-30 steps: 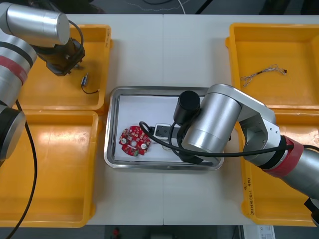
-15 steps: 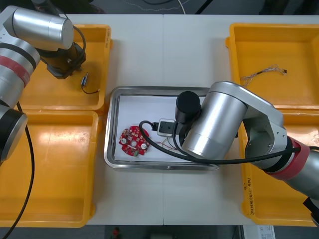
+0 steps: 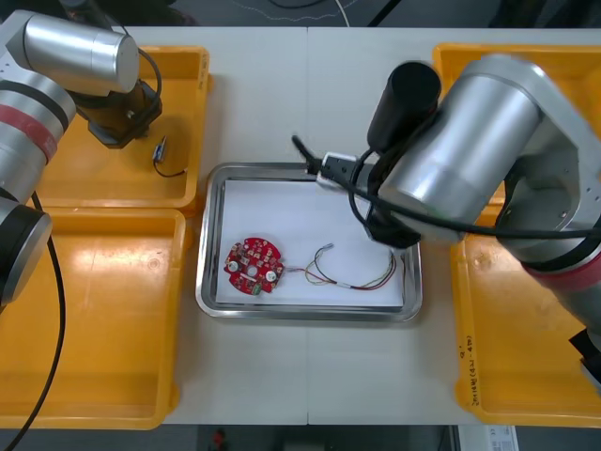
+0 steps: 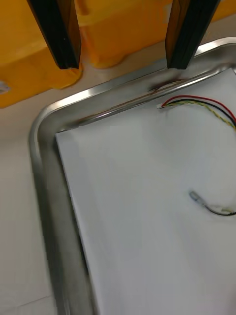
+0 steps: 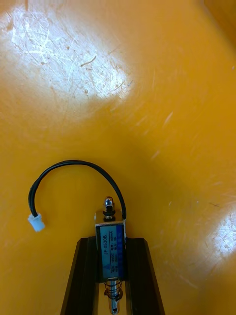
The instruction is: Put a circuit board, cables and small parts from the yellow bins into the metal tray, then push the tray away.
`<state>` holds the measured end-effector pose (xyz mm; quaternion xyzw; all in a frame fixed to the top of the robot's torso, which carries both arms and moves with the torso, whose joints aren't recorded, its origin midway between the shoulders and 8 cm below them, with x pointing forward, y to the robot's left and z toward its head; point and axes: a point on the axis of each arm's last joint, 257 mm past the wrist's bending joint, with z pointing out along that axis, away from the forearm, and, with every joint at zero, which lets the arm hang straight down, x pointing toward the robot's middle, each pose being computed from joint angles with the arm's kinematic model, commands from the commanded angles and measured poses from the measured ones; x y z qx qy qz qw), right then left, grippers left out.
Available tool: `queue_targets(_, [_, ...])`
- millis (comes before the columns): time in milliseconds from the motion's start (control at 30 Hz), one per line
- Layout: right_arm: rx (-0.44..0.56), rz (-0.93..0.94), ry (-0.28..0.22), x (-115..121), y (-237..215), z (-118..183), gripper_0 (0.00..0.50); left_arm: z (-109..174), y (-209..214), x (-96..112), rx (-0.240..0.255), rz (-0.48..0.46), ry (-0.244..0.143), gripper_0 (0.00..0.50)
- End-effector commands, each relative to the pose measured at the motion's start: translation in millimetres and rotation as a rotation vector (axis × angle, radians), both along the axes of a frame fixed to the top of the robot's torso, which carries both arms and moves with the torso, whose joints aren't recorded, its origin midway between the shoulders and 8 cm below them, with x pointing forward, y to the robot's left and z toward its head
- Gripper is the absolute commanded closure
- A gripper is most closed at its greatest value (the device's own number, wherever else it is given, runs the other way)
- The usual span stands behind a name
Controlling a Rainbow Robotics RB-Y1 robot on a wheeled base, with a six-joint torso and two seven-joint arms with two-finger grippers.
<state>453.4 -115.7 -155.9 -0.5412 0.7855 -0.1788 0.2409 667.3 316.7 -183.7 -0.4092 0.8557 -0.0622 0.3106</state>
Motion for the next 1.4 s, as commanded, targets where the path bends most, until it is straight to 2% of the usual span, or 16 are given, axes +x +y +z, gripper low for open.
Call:
queue_targets(33, [0.061, 0.007, -0.09, 23, -12, 66, 0.0, 51, -16, 14, -0.037, 0.0, -0.068, 0.5])
queue_targets(200, [0.092, -0.051, -0.101, 34, -46, 93, 0.0, 72, -6, -5, -0.019, -0.03, -0.009, 0.5])
queue_targets(367, [0.128, -0.133, -0.105, 44, -83, 110, 0.0, 99, -3, -16, -0.039, -0.071, 0.001, 0.5])
queue_targets(500, [0.159, -0.227, -0.129, 56, -117, 126, 0.0, 111, -2, -31, -0.035, -0.097, 0.033, 0.5])
queue_targets(700, [0.198, -0.353, -0.155, 71, -156, 144, 0.0, 126, -16, -51, 0.005, -0.146, 0.082, 0.5])
queue_targets(767, [0.218, -0.405, -0.159, 77, -170, 150, 0.0, 126, -29, -58, 0.027, -0.183, 0.108, 0.5])
queue_targets(1000, [0.28, -0.556, -0.121, 91, -203, 150, 0.0, 133, -71, -82, 0.053, -0.302, 0.127, 0.5])
queue_targets(1167, [0.412, -0.726, -0.097, 97, -215, 144, 0.0, 124, -103, -105, 0.108, -0.423, 0.147, 0.5])
queue_targets(1400, [0.527, -0.943, -0.127, 103, -221, 138, 0.0, 100, -148, -126, 0.182, -0.571, 0.177, 0.499])
